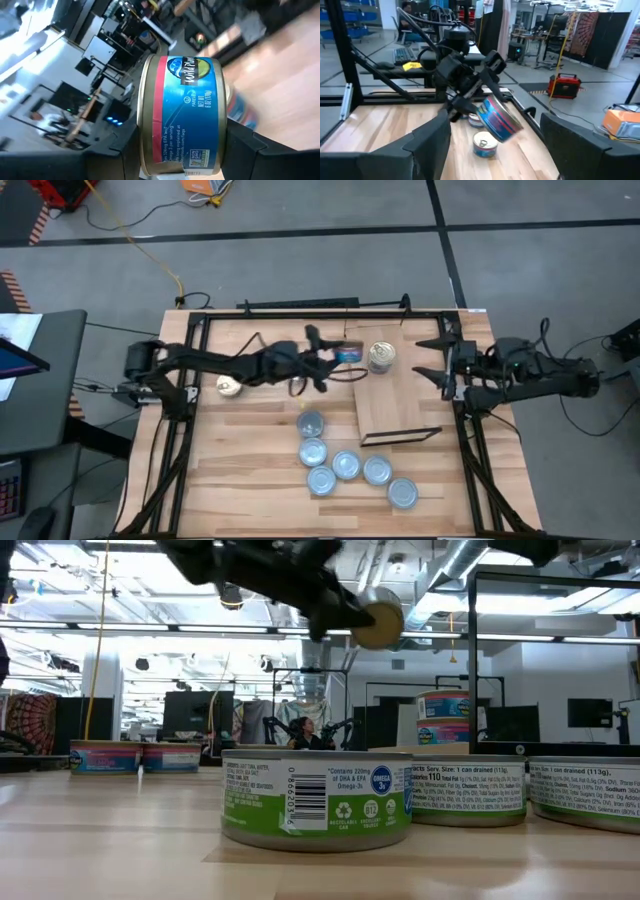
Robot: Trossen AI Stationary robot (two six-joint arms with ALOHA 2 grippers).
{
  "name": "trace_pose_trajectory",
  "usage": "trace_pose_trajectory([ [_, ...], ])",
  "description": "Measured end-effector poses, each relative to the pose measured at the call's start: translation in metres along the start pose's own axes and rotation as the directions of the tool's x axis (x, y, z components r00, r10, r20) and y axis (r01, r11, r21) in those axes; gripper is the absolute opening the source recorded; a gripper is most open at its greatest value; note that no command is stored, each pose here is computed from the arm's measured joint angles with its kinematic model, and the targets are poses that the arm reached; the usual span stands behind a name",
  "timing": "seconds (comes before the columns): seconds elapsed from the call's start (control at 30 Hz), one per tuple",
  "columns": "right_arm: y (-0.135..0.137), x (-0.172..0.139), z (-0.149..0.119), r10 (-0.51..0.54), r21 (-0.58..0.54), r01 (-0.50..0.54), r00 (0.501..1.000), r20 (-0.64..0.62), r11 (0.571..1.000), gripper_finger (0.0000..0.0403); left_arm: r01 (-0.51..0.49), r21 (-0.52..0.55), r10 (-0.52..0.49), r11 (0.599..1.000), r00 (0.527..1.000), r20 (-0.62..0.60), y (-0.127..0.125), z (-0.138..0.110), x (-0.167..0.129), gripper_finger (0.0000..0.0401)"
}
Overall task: Stack canned seafood by type on shelf
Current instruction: Stack the blue-pink tuna can on top of the other blue-pink tuna can on the shelf
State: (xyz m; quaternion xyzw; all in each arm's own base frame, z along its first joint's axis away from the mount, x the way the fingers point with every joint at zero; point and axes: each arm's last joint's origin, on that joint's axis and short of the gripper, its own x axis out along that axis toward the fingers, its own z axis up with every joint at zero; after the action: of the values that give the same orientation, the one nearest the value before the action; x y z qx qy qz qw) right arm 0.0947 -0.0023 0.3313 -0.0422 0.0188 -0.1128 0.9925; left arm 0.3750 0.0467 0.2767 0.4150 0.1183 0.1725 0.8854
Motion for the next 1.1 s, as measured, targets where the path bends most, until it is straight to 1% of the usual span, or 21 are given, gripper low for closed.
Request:
trace_pose_trajectory([
  [0.1,-0.001,-0.001,-0.005,-0.015,0.006,0.015,1.000,-0.008,1.000,0.0329,0.040,0.115,-0.035,0.993,0.998,-0.050,-0.005,-0.004,0.022,0.0192],
  [0.2,-0.002,0.001,-0.010,-0.032,-0.001,0.032,0.999,-0.030,0.999,0.0329,0.099,0.205,-0.092,0.974,0.995,-0.044,-0.012,-0.006,0.039,0.0192],
  [0.23,-0.003,0.002,-0.010,-0.039,-0.005,0.039,0.999,-0.029,0.999,0.0329,0.104,0.240,-0.097,0.965,0.995,-0.038,-0.014,-0.006,0.044,0.0192],
  [0.37,-0.006,0.002,-0.005,-0.077,-0.039,0.078,0.997,0.024,0.996,0.0329,0.093,0.406,-0.094,0.909,0.995,-0.019,-0.018,-0.001,0.061,0.0192],
  [0.47,-0.010,-0.001,-0.002,-0.105,-0.053,0.108,0.992,0.065,0.993,0.0329,0.080,0.482,-0.091,0.872,0.996,-0.001,-0.020,0.002,0.070,0.0192],
  [0.6,-0.014,-0.002,0.001,-0.154,-0.039,0.159,0.983,0.097,0.987,0.0329,0.044,0.556,-0.069,0.830,0.997,0.024,-0.018,0.003,0.084,0.0192],
  [0.77,-0.020,0.002,0.002,-0.221,-0.001,0.222,0.971,0.092,0.975,0.0329,0.033,0.633,-0.082,0.773,0.995,0.048,-0.017,-0.008,0.109,0.0192],
  [0.9,-0.024,0.010,-0.002,-0.259,-0.001,0.259,0.965,0.048,0.966,0.0329,0.051,0.645,-0.077,0.762,0.997,0.012,-0.019,-0.020,0.128,0.0193],
  [1.0,-0.026,0.015,-0.004,-0.276,-0.008,0.277,0.961,0.022,0.961,0.0329,0.105,0.654,-0.096,0.749,0.994,-0.049,-0.020,-0.023,0.135,0.0193],
  [1.1,-0.027,0.018,-0.006,-0.285,-0.012,0.285,0.958,0.005,0.958,0.0329,0.162,0.647,-0.129,0.745,0.987,-0.099,-0.018,-0.021,0.135,0.0193],
])
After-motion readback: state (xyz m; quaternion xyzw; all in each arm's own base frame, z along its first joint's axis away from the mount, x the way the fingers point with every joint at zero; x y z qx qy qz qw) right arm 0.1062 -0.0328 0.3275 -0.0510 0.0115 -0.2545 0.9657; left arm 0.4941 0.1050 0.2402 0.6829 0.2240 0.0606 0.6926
